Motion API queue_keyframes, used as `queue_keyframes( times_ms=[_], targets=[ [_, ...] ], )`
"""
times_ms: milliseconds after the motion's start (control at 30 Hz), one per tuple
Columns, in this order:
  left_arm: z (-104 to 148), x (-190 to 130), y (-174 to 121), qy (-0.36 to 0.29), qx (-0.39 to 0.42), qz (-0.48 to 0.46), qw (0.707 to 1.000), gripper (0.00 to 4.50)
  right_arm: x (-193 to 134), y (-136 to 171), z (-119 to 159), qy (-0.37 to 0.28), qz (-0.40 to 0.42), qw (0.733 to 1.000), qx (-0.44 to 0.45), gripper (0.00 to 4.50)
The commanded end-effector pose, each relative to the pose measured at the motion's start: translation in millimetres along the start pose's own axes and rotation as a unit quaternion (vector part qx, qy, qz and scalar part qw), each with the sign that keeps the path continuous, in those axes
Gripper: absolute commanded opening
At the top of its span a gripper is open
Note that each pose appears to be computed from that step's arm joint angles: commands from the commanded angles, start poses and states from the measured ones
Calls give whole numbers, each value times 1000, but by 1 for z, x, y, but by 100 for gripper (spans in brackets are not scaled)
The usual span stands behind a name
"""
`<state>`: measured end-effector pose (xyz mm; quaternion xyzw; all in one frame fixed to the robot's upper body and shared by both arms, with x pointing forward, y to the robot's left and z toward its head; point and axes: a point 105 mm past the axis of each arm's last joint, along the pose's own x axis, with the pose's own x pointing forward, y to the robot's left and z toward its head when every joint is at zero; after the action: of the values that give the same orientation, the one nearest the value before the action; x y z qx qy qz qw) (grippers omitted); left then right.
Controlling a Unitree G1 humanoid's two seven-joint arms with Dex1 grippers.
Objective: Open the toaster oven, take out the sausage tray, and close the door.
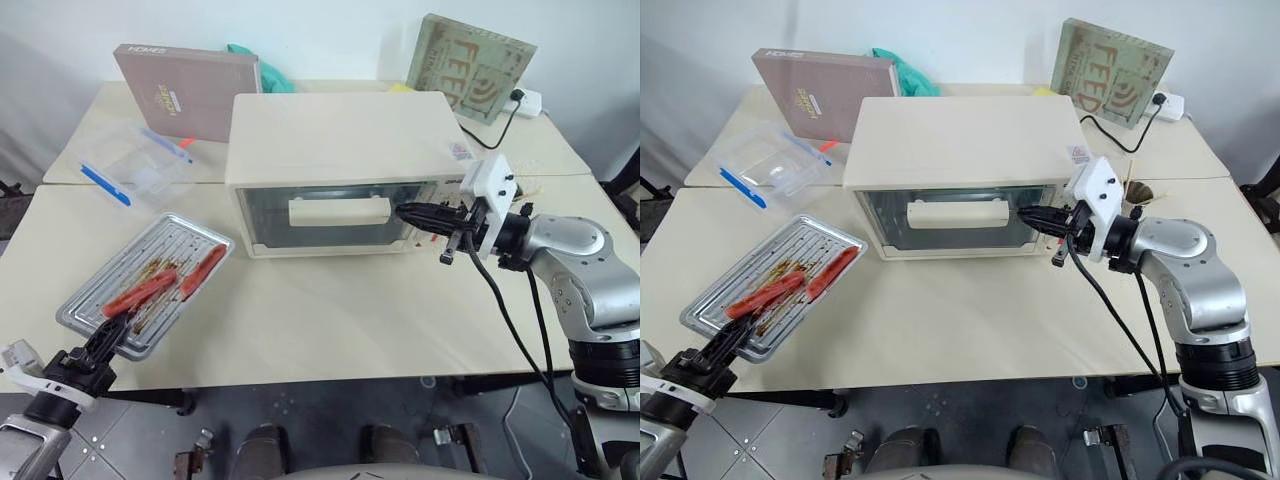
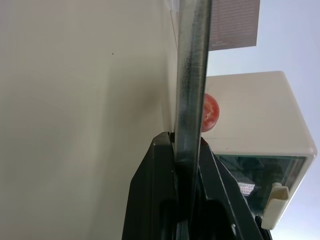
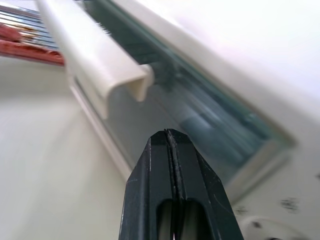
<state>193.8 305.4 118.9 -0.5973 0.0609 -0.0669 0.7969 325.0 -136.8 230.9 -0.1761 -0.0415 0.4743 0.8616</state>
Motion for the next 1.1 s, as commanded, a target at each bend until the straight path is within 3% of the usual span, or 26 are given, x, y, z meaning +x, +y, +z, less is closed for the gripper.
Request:
queue_keyframes(
  times_ms=[33, 400, 533, 667, 967, 1100],
  targets=[
    [8, -9, -9, 7, 17, -17, 1000, 0, -6, 8, 13, -6, 22, 1000, -19, 3],
    [-9, -16, -12, 167, 11, -34, 985, 0, -25, 40, -1, 49, 118, 992, 12, 3],
    [-32, -15, -21, 299, 12, -30, 954, 0, -33, 48, -11, 68, 135, 988, 19, 3],
    [-49, -6, -33, 387, 11, -46, 921, 0, -34, 49, -12, 70, 131, 989, 14, 3],
    [-81, 12, -34, 489, 14, -37, 871, 0, -41, 52, -12, 74, 114, 991, 13, 3],
    [-71, 15, -34, 471, 9, -38, 881, 0, -45, 53, -9, 74, 104, 992, 16, 3]
  ],
)
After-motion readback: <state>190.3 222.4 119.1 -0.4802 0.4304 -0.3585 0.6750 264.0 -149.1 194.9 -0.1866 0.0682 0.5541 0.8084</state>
